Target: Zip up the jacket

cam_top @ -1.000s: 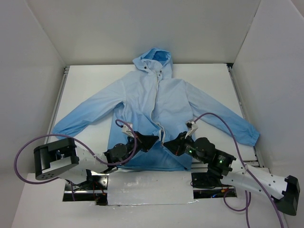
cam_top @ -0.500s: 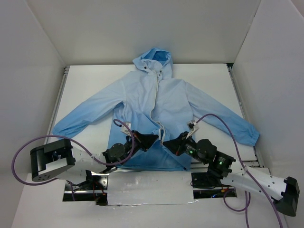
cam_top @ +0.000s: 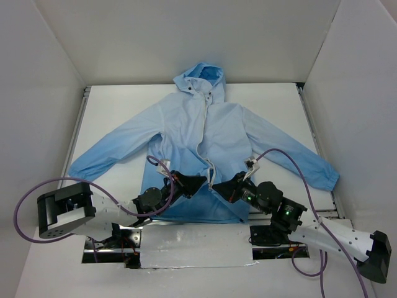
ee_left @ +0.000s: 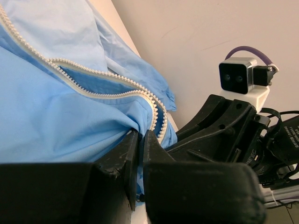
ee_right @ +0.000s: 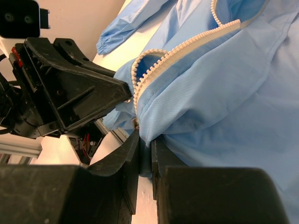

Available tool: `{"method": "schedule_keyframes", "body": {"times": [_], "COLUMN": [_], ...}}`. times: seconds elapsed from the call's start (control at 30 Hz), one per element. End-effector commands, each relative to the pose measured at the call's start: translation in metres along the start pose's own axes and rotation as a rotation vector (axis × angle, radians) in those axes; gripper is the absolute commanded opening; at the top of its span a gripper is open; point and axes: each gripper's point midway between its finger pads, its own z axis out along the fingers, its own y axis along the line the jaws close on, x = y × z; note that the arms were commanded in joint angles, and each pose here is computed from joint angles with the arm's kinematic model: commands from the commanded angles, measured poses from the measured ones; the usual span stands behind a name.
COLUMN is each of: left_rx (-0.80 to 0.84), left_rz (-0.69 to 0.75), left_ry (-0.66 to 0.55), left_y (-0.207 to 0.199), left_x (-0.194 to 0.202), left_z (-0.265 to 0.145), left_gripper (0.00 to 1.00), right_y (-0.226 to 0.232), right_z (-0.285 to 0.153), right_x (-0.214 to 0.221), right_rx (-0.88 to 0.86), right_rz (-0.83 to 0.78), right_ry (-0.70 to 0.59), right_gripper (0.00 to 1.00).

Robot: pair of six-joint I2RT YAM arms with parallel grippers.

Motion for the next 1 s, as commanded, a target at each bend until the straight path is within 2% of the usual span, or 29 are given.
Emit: {"method": "schedule_keyframes", "body": {"times": [0.0,0.97], "left_rx": [0.433,0.439], "left_rz": [-0.249,-0.253], "left_ry": [-0.327,-0.323], "left_y": [-0.107,-0.108], "left_x": [-0.099,-0.099], "left_z": [-0.03,-0.033], "left_gripper": [0.0,0.0], "right_y": [0.008,0.015], "right_z": [0.002,0.0], "right_x": [-0.015,-0.015], "right_rx": [-0.037,-0.096], "right_rz": [0.016,0.01], "right_ry": [-0.065,-0.067], "right_gripper": [0.0,0.0]}}
